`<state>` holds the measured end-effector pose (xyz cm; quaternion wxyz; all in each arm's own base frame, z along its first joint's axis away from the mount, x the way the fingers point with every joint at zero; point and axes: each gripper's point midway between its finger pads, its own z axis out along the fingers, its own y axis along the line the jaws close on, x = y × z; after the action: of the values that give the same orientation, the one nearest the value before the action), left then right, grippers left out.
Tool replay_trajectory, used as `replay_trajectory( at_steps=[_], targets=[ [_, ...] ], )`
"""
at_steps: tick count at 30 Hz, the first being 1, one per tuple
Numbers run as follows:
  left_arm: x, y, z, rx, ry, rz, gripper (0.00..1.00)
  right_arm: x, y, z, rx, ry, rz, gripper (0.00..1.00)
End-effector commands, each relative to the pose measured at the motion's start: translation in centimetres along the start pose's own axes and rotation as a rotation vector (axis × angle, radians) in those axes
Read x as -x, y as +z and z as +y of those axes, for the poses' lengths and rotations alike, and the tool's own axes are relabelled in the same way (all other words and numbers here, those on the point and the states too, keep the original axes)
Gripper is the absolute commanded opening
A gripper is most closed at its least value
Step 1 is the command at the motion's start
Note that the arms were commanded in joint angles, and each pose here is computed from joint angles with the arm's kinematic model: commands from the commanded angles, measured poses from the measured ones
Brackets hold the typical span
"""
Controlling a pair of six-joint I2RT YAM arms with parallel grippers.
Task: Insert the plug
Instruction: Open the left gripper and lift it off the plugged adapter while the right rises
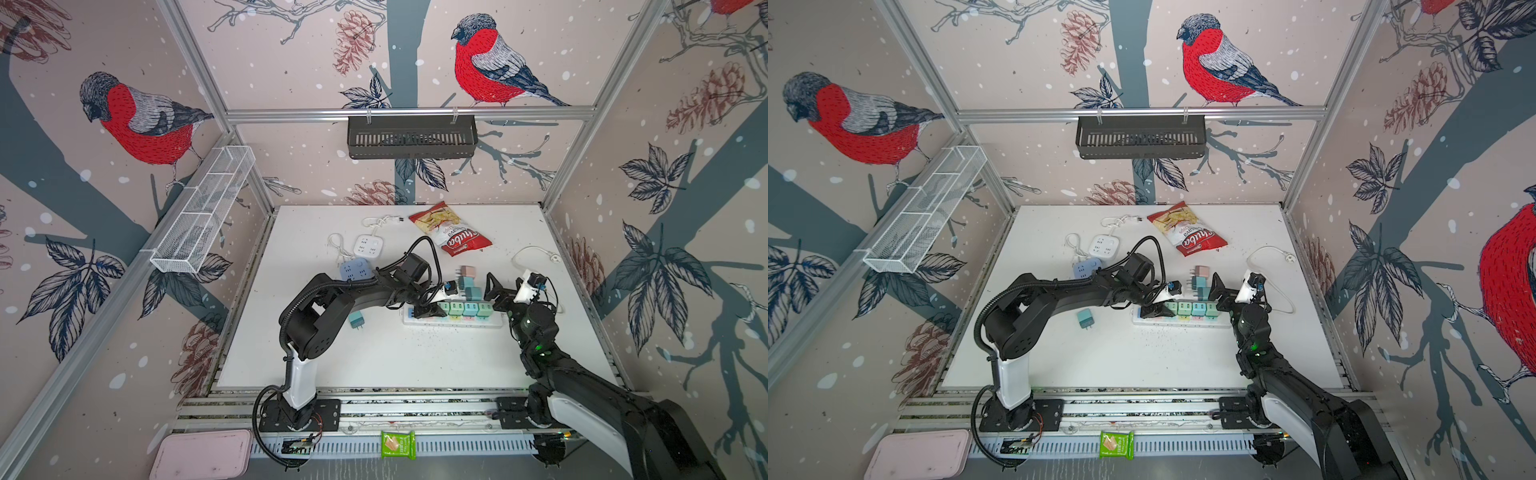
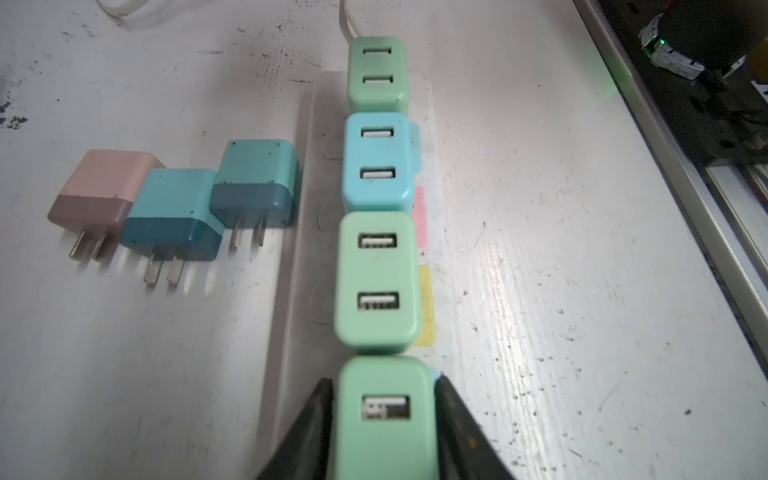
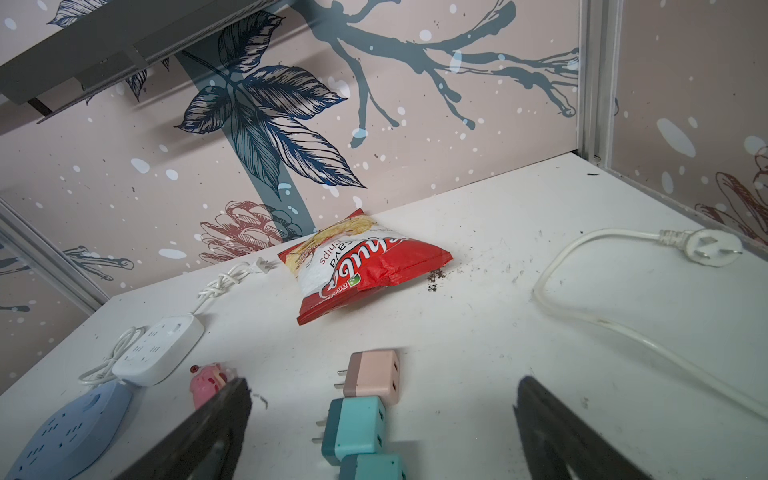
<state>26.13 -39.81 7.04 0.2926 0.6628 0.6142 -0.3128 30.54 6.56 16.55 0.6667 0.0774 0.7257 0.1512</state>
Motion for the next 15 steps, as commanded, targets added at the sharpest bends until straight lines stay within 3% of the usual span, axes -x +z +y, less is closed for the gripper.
replay_trajectory(
  at_steps=[1, 9, 13, 15],
  targets=[
    [1.6, -0.9, 0.3, 0.017, 0.013, -0.033, 0.98, 0.3, 0.0, 0.2, 0.01, 0.008, -0.01, 1.0],
    [6.6, -4.9, 1.1, 0.129, 0.044, -0.145, 0.98, 0.2, 0.0, 0.2, 0.01, 0.006, -0.007, 1.0],
    [10.4, -9.7, 2.0, 0.293, 0.033, -0.274, 0.98, 0.3, 0.1, 0.1, 0.004, 0.006, -0.01, 1.0],
    [11.9, -13.4, 3.0, 0.426, -0.033, -0.354, 0.99, 0.3, 0.3, 0.0, -0.003, 0.008, -0.012, 1.0]
  ],
)
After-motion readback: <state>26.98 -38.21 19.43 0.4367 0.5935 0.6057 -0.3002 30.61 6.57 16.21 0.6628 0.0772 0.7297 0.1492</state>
